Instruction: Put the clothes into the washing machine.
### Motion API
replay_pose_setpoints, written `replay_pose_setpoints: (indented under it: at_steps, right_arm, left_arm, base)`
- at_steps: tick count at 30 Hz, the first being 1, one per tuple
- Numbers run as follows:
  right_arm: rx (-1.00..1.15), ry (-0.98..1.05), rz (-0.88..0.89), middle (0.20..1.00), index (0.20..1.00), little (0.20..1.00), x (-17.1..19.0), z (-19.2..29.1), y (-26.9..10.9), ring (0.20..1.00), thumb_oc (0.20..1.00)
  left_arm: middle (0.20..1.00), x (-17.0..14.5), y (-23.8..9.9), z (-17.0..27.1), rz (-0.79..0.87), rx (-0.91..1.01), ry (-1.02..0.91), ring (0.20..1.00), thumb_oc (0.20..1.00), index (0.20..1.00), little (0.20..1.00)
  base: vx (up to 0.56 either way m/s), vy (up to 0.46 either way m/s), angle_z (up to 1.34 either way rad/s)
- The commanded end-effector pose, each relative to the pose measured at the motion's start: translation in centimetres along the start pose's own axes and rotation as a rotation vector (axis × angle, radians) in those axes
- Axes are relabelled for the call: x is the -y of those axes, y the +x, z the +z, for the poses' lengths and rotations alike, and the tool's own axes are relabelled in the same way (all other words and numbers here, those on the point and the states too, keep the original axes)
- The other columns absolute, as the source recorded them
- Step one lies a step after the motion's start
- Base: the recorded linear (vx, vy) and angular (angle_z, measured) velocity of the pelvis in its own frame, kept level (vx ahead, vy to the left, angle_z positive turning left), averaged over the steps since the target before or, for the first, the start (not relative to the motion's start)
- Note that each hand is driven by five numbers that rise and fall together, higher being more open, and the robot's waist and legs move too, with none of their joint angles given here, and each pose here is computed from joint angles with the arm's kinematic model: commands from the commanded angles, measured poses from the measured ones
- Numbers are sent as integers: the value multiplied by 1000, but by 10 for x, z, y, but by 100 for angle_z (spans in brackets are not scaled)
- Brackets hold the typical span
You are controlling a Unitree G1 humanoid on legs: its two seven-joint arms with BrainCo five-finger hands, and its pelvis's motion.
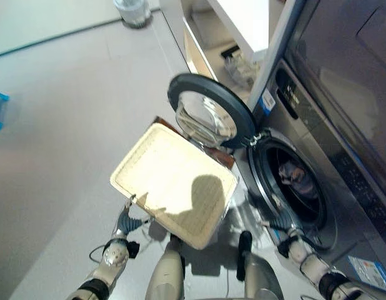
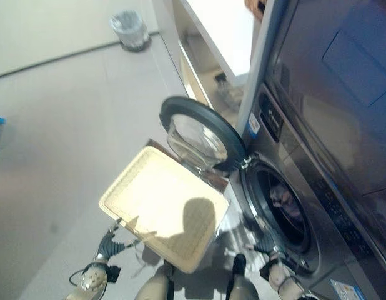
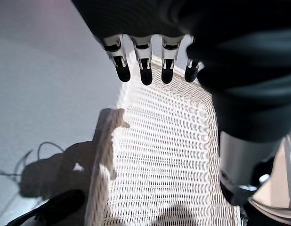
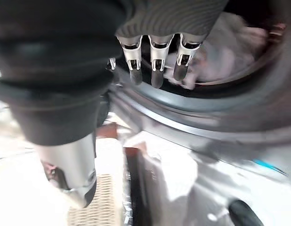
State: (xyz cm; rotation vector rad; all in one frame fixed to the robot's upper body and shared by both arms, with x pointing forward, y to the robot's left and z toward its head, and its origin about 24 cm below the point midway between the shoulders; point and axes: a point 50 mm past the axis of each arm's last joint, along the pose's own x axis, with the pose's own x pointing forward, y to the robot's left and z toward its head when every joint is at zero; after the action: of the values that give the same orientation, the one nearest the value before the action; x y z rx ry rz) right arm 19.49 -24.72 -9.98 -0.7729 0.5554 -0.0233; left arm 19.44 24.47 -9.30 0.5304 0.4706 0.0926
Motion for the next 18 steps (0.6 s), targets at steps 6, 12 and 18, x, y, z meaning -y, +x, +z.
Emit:
replay_pose_setpoints:
  at_steps: [6, 12, 18]
  right_arm:
    - [-552, 357, 252, 1000, 1000, 1000, -40, -73, -43, 1000, 1000]
    - [-777, 469, 331, 1000, 1000, 1000, -58, -101, -75, 1000, 1000]
    - [-830, 488, 349, 1000, 1000, 1000, -62, -108, -85, 1000, 1000]
  left_arm:
    - [1000, 9, -24, -47, -169, -232, 8, 1000, 1000, 1000, 1000]
    - [1000, 22, -55, -86, -284, -503, -51, 1000, 1000, 1000, 1000]
    - [1000, 28, -63, -93, -301, -569, -123, 1000, 1000, 1000, 1000]
  base:
    - [221, 22, 3]
    - [118, 34, -2]
    - [81, 14, -4]
